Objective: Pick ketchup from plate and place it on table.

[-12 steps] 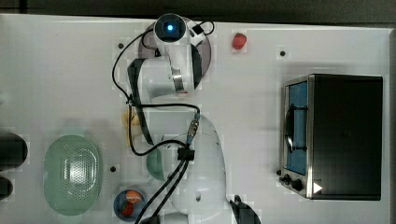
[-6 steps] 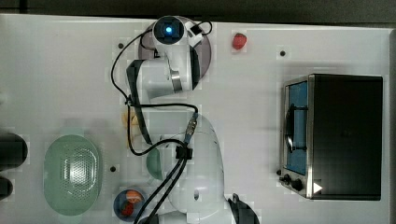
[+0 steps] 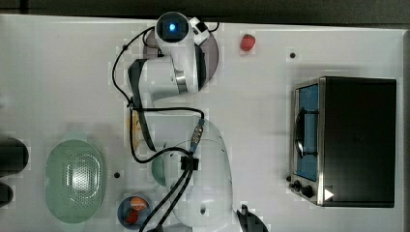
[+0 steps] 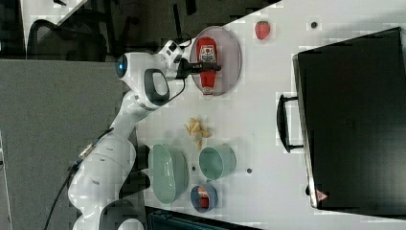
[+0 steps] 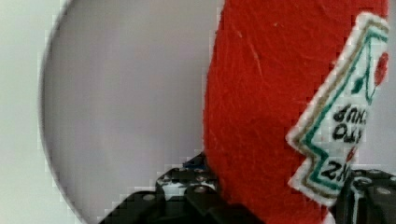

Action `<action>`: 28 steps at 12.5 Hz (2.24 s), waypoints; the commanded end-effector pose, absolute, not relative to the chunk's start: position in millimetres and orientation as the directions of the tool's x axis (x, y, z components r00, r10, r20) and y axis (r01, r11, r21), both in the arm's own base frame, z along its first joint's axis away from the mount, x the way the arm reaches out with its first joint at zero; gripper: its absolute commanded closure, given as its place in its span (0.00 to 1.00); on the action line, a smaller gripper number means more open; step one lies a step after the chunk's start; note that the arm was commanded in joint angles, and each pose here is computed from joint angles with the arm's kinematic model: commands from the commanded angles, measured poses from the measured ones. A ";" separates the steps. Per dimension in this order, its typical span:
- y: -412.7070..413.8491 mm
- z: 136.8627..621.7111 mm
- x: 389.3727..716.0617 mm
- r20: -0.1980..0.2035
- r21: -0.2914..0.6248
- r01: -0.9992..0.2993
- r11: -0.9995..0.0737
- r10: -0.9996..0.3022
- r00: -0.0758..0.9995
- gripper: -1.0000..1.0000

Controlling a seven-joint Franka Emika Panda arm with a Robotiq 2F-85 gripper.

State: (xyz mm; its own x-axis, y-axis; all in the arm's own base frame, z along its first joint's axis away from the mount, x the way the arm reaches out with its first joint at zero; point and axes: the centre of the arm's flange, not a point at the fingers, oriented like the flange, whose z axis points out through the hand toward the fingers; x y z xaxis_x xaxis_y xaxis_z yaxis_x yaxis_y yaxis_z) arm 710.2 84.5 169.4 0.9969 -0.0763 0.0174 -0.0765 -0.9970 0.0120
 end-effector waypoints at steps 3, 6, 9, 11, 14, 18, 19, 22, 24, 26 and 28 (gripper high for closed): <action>53.8 337.9 726.9 0.103 0.037 -0.110 -0.993 -0.106 0.989 0.40; 30.8 388.0 709.9 0.115 0.009 -0.163 -0.987 -0.160 0.980 0.40; 2.3 410.5 675.4 0.083 -0.064 -0.250 -0.966 -0.255 0.963 0.40; -15.3 414.7 645.4 0.062 -0.046 -0.277 -0.960 -0.280 0.958 0.40; -29.0 406.0 595.7 0.029 -0.017 -0.304 -0.953 -0.304 0.952 0.40; -29.3 354.3 537.0 -0.006 0.004 -0.310 -0.951 -0.310 0.951 0.40; -29.6 335.0 526.3 -0.022 0.007 -0.312 -0.950 -0.312 0.950 0.40; -31.8 282.0 503.3 -0.051 0.010 -0.318 -0.948 -0.318 0.947 0.40; -30.9 251.6 495.4 -0.078 0.013 -0.318 -0.948 -0.318 0.945 0.40; -30.8 226.5 494.2 -0.096 0.012 -0.319 -0.948 -0.319 0.943 0.26; -30.8 210.3 494.9 -0.096 0.008 -0.320 -0.947 -0.320 0.943 0.03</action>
State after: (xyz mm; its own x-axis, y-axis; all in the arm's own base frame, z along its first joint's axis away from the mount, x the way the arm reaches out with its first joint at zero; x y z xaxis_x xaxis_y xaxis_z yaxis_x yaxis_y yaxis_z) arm 476.6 -24.0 178.7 0.9284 -0.3235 -0.1826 -0.3237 -0.9457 0.0293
